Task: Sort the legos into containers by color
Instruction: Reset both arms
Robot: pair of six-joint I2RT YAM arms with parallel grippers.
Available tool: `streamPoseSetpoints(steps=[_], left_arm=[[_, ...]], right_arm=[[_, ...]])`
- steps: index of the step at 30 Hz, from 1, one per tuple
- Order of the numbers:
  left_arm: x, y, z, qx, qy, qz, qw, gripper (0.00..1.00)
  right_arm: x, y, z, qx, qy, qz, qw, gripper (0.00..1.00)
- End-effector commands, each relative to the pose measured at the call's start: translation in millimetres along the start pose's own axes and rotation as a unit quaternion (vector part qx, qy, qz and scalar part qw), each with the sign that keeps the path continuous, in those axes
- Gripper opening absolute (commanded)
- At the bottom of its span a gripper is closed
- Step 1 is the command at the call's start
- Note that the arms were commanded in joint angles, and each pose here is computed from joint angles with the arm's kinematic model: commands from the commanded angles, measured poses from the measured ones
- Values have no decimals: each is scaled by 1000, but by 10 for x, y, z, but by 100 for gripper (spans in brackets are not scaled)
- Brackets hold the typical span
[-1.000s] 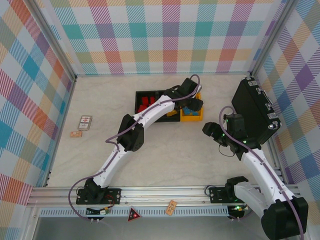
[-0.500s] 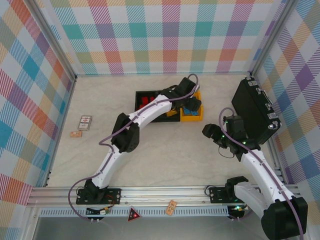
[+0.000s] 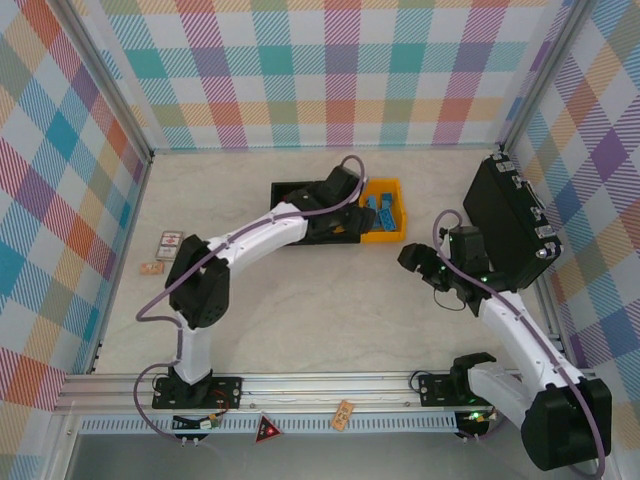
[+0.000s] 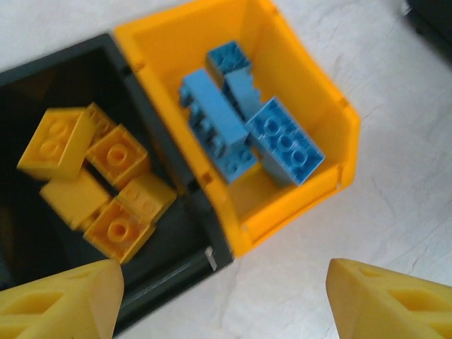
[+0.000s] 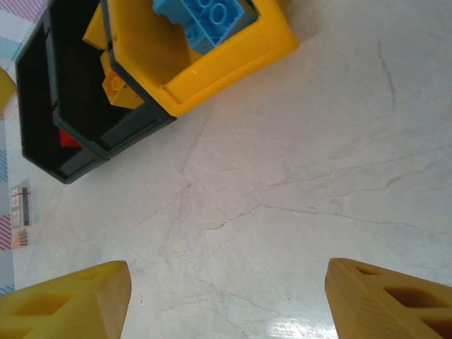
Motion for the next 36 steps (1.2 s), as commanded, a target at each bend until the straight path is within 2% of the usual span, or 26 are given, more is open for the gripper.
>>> streamPoseSetpoints(steps=[1, 6, 7, 10, 13, 14, 17, 20, 25, 28, 30, 33, 36], left_arm=[[-31, 214, 299, 25, -34, 54, 998, 77], [-391, 522, 551, 67, -22, 99, 993, 82], [-448, 570, 603, 78, -19, 104, 991, 82], [-644, 740, 758, 115, -14, 118, 986, 85], [-805, 945, 893, 153, -7, 147, 977, 92], [-867, 1020, 930, 169, -7, 159, 973, 100], [-1000, 1221, 1064, 209, -29, 185, 960, 100], [-1116, 1430, 1182, 248, -56, 216, 943, 100], [-1275, 1725, 1355, 348, -120, 219, 904, 100], [-1367, 1860, 1388, 365, -135, 217, 895, 100], [-1466, 1944, 1351, 398, -127, 196, 887, 100], [-1651, 2062, 1204, 434, -90, 171, 880, 100], [-1811, 2144, 1010, 444, -72, 166, 877, 100]], right_arm=[[149, 255, 36, 60, -13, 42, 997, 75], [251, 367, -67, 78, -4, 66, 995, 80], [275, 391, -87, 80, -3, 70, 994, 100], [338, 446, -141, 84, -1, 79, 993, 99], [407, 488, -187, 77, -4, 89, 993, 99], [432, 494, -199, 71, -7, 91, 993, 99], [532, 511, -221, 42, -31, 106, 993, 99], [676, 492, -215, -15, -80, 119, 990, 99], [839, 314, -106, -117, -210, 136, 961, 99], [815, 201, -3, -123, -293, 179, 931, 99], [794, 80, 78, -153, -350, 197, 903, 99], [757, -79, 56, -194, -371, 221, 881, 99], [739, -211, -109, -220, -351, 226, 882, 99]])
Point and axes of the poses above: each hand's point on the last joint's axis, 136 mm out from that joint toward the fingers, its own z axis back along the fingers, its own y axis along the line the jaws close on, x = y × z, the point moved 9 cm from there along z, back along the fingers, and after that the axes turned 10 degrees about -z, right-handed, at the moved point
